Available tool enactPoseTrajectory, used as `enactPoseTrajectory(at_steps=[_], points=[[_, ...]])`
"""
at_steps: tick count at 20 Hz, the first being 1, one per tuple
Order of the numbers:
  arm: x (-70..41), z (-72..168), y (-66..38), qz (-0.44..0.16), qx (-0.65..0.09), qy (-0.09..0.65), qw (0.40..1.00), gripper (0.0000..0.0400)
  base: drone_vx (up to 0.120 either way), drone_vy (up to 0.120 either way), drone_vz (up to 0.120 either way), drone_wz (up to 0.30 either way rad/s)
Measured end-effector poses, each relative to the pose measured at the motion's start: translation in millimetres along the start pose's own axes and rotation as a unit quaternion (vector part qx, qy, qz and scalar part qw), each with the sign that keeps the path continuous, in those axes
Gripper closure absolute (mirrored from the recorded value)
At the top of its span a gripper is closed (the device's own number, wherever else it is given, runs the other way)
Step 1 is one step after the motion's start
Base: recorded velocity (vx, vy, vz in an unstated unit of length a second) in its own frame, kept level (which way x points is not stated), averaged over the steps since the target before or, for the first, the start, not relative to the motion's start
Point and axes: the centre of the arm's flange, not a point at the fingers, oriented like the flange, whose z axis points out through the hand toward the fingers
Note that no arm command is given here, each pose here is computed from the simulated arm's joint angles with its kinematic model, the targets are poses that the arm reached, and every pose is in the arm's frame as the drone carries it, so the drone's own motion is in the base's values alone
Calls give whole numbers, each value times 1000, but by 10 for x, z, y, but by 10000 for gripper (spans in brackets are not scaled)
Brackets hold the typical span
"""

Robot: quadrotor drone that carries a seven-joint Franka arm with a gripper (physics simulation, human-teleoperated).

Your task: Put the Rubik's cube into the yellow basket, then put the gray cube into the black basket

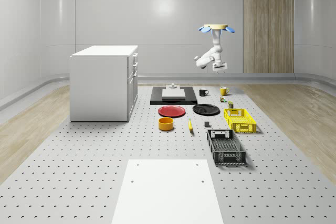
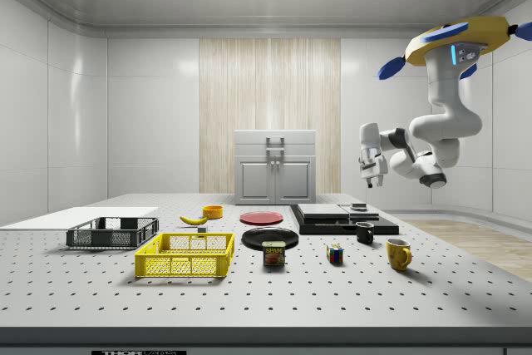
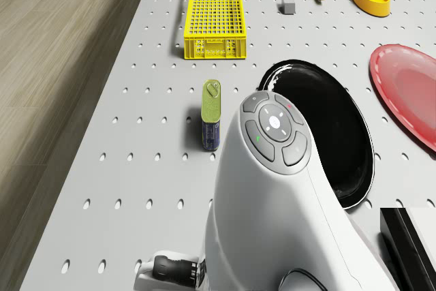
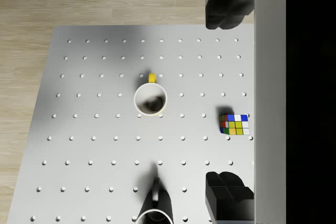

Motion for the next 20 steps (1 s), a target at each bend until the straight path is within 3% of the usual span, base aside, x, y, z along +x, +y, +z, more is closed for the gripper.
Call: enactPoseTrajectory(at_steps=[3,12,18,20], points=[[-48,0,-47,-1,-23,25,999,0,120,-107,-120,0],[-102,5,-100,-2,-49,53,997,0,120,31,-31,0],[-110,6,-108,-2,-53,57,997,0,7,0,-120,0],[-111,6,-109,-2,-54,58,997,0,120,0,-120,0]])
